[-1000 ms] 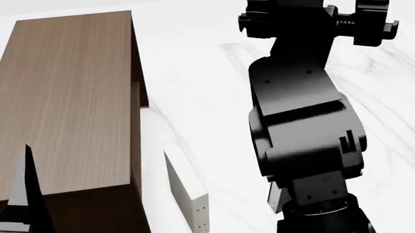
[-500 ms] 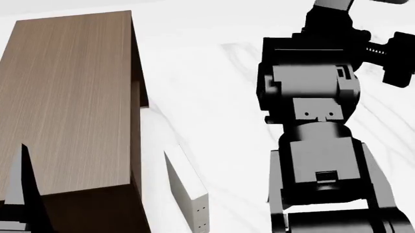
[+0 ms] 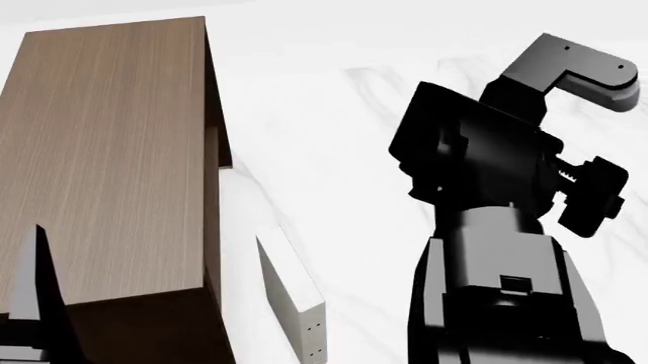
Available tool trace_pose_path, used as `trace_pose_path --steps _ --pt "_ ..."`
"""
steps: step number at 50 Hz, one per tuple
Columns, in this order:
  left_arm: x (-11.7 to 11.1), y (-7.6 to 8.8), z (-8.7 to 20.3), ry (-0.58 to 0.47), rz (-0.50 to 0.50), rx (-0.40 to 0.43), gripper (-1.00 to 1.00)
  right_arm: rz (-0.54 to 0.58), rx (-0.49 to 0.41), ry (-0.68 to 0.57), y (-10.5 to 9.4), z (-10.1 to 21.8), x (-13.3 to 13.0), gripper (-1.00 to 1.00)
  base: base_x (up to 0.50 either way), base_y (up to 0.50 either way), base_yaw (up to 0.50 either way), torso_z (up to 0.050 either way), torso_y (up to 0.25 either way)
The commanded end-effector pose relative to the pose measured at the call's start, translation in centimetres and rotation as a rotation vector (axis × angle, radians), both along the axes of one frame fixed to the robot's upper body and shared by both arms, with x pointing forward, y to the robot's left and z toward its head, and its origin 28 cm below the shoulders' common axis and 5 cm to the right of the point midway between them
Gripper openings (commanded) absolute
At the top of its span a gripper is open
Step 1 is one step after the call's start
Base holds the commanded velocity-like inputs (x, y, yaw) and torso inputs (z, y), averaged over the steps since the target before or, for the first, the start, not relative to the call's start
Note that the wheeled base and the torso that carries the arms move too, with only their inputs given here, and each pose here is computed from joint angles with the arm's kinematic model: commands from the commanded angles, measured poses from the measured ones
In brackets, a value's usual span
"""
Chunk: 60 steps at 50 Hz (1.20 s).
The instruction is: Pick up the book in the middle and place it on the cabinet shelf.
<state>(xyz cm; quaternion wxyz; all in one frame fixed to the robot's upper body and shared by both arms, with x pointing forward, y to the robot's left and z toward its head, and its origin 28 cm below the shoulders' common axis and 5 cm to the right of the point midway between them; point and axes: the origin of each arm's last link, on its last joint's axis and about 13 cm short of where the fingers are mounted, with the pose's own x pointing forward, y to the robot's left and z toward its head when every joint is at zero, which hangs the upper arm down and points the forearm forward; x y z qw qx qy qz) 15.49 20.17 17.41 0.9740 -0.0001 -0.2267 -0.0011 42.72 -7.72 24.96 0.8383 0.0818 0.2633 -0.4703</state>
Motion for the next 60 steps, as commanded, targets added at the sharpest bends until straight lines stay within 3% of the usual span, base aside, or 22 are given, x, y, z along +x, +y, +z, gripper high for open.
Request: trace_pose_path --steps 1,9,21,28,29,33,40,42,46,48,51,60 --pt "0.0 -0.1 -0.1 0.002 -0.009 0.004 1.00 0.038 0.117 0.004 0.9 -0.7 -0.1 1.00 0.00 0.00 0.00 0.000 0.000" --pt "-0.1 0.0 0.0 -0.003 -0.008 0.001 1.00 0.049 0.214 0.007 1.3 -1.1 -0.1 1.00 0.00 0.00 0.00 0.000 0.000" --pt "-0.2 -0.1 0.2 -0.005 -0.007 0.003 1.00 0.089 0.287 0.001 1.5 -1.5 -0.2 1.00 0.00 0.00 0.00 0.000 0.000" --pt "-0.3 -0.1 0.4 -0.004 -0.007 0.002 1.00 0.128 0.284 -0.020 1.6 -1.8 -0.3 1.00 0.00 0.00 0.00 0.000 0.000" --pt "-0.3 -0.2 0.4 -0.004 -0.007 0.002 1.00 0.152 0.323 -0.050 1.6 -1.8 -0.2 1.00 0.00 0.00 0.00 0.000 0.000" --pt "-0.4 -0.1 0.5 -0.004 -0.006 0.001 1.00 0.136 0.344 -0.043 1.6 -2.1 -0.2 1.00 0.00 0.00 0.00 0.000 0.000" --pt "-0.2 -0.1 0.3 -0.002 -0.004 0.002 1.00 0.140 0.302 -0.027 1.3 -2.7 -0.3 1.00 0.00 0.00 0.00 0.000 0.000" --pt "-0.2 0.0 0.3 -0.003 -0.004 0.001 1.00 0.139 0.327 -0.023 1.3 -3.1 -0.3 1.00 0.00 0.00 0.00 0.000 0.000" --pt "-0.2 -0.1 0.3 -0.001 -0.004 0.001 1.00 0.177 0.232 -0.016 1.1 -3.5 -0.4 1.00 0.00 0.00 0.00 0.000 0.000" --pt "-0.2 -0.1 0.3 -0.001 -0.004 0.002 1.00 0.171 0.263 -0.026 1.1 -3.6 -0.4 1.00 0.00 0.00 0.00 0.000 0.000" --pt "-0.2 -0.1 0.4 -0.001 -0.001 0.002 1.00 0.177 0.211 -0.017 0.9 -4.0 -0.4 1.00 0.00 0.00 0.00 0.000 0.000" --pt "-0.1 0.2 0.3 -0.005 0.003 -0.003 1.00 0.167 0.227 -0.012 0.6 -4.4 -0.5 1.00 0.00 0.00 0.00 0.000 0.000"
